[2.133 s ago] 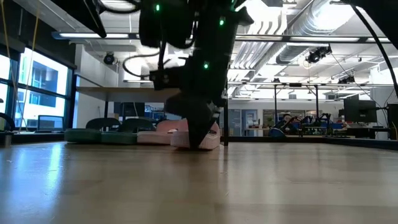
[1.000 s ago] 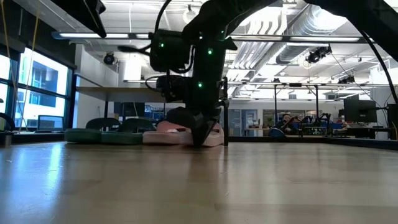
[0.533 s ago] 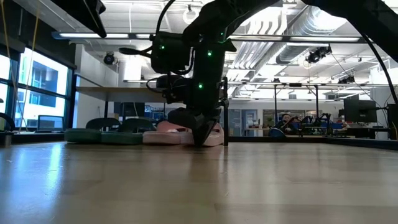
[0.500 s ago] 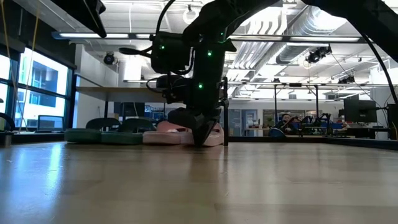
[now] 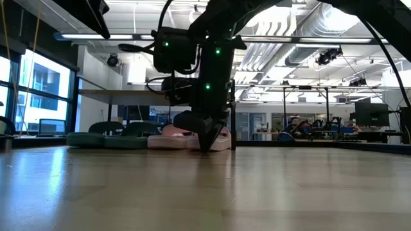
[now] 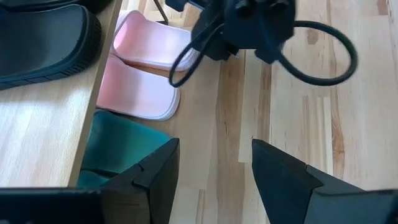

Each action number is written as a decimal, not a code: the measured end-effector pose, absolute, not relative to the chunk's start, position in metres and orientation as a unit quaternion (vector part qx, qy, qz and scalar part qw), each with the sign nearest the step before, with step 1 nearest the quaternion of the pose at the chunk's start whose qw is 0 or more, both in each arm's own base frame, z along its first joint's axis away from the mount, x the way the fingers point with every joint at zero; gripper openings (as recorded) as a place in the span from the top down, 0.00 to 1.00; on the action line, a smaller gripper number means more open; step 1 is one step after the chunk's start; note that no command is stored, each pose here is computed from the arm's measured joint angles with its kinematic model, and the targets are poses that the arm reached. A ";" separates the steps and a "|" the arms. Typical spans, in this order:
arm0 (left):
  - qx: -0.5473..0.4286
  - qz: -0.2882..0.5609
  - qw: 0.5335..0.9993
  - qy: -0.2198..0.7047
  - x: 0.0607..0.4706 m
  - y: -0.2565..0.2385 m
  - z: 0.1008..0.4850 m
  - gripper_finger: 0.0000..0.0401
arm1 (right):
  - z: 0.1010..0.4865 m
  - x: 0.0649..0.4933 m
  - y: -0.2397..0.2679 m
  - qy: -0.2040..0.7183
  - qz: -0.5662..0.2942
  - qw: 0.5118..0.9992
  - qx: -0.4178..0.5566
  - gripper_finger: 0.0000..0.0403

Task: Pick and place slides into the shelf
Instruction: Adjust the left pink slide under the shelf

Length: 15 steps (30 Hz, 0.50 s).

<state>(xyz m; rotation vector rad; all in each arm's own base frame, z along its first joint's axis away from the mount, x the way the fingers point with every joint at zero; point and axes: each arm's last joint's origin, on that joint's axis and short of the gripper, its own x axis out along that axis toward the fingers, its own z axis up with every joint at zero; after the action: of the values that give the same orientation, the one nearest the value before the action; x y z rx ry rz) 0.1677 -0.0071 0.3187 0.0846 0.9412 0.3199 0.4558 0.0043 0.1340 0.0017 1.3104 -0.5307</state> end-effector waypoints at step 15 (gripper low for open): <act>0.043 0.156 0.878 0.450 0.168 -0.007 0.319 0.54 | 0.162 0.500 0.002 0.443 -0.147 0.884 -0.017 1.00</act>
<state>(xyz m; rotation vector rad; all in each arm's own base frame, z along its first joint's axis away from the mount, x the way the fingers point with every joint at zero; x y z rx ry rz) 0.1679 -0.0070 0.3188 0.0890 0.9391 0.3261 0.5002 0.0018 0.1624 -0.0357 0.9223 -0.3050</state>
